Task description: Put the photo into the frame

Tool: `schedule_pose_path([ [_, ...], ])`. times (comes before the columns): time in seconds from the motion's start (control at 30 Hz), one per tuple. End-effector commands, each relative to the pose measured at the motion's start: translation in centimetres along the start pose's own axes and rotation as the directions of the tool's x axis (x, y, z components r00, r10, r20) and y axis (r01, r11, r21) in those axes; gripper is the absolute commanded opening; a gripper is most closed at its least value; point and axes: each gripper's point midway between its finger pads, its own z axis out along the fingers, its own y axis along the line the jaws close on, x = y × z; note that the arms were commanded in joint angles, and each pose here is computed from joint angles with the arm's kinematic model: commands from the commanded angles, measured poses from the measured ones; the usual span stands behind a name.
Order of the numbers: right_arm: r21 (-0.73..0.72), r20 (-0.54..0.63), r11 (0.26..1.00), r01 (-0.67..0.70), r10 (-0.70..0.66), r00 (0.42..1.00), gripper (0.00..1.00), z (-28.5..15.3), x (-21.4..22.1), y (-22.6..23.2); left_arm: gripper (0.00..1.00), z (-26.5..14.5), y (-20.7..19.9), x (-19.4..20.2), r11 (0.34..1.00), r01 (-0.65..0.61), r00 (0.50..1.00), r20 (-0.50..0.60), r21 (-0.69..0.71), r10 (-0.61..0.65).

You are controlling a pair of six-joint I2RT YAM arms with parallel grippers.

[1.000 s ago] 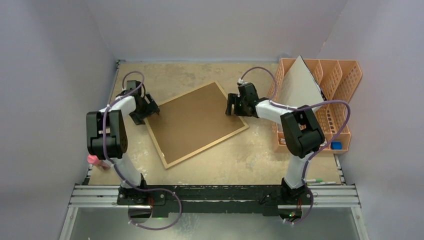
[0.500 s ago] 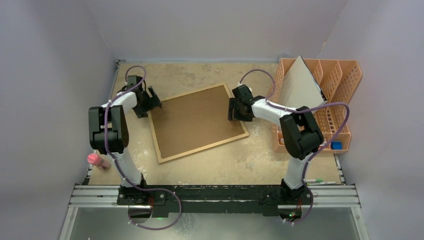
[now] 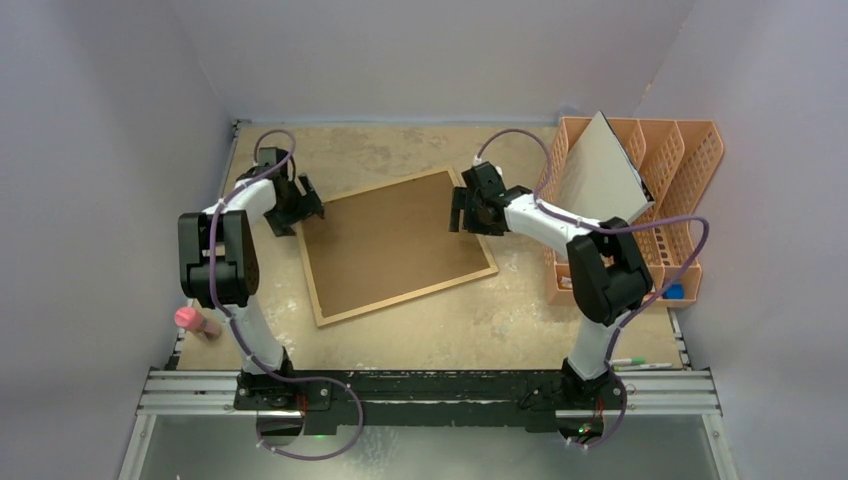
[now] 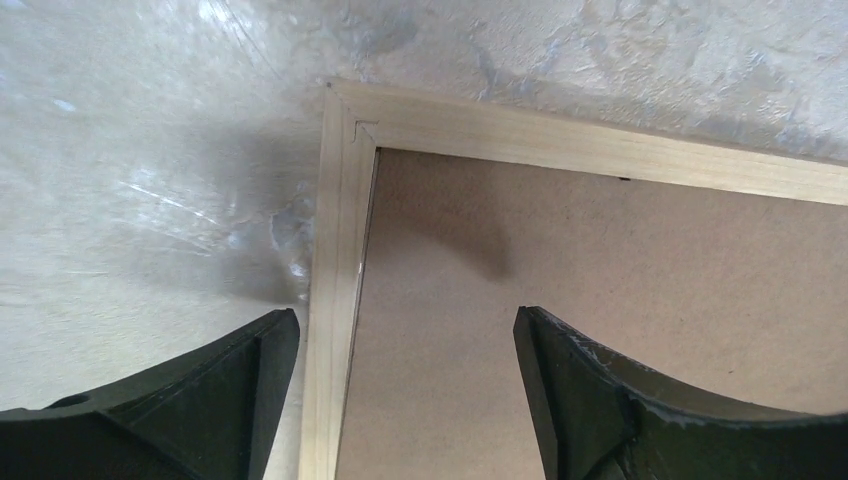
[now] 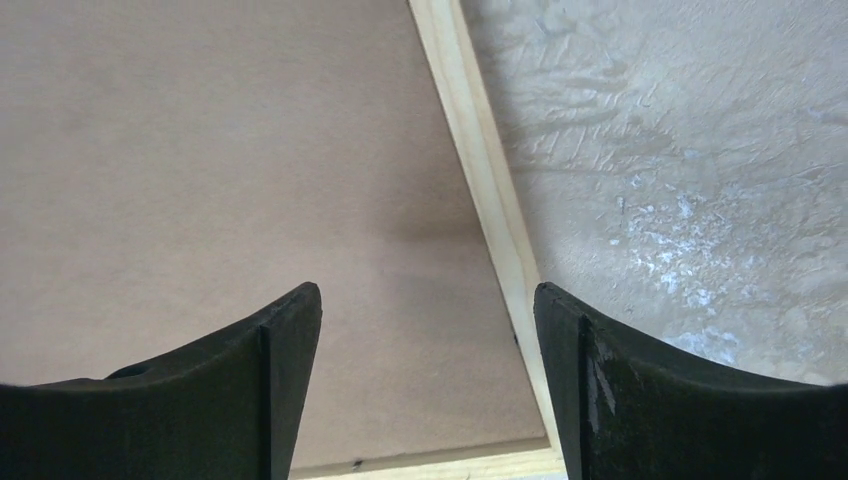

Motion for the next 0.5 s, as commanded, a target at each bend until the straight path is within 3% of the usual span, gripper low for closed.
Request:
schedule_pose_path([
  [0.0, -0.069, 0.138, 0.997, -0.025, 0.034, 0.99, 0.81, -4.4, -4.4, 2.0, 0.84, -3.1, -0.6, -4.4, 0.995, -0.075, 0.989, 0.12, -0.07, 0.083],
  [0.07, -0.107, 0.145, 0.994, -0.001, 0.017, 0.989, 0.81, -5.3, -4.4, 2.5, 0.85, -3.9, -1.7, -6.0, 0.993, -0.105, 0.98, 0.163, -0.049, 0.112],
  [0.2, -0.318, 0.106, 0.939, 0.132, -0.103, 0.989, 0.79, -6.5, -1.8, 5.1, 0.87, -4.1, -4.2, -8.1, 0.986, -0.156, 0.967, 0.213, 0.051, 0.142],
  [0.33, -0.546, 0.047, 0.806, 0.23, -0.244, 0.968, 0.71, -8.5, 3.4, 7.3, 0.85, -2.1, -6.8, -7.8, 0.957, -0.228, 0.964, 0.179, 0.18, 0.196],
  [0.47, -0.66, -0.017, 0.716, 0.227, -0.316, 0.949, 0.63, -10.8, 7.7, 7.8, 0.82, -0.1, -7.6, -6.6, 0.931, -0.269, 0.962, 0.125, 0.248, 0.245],
])
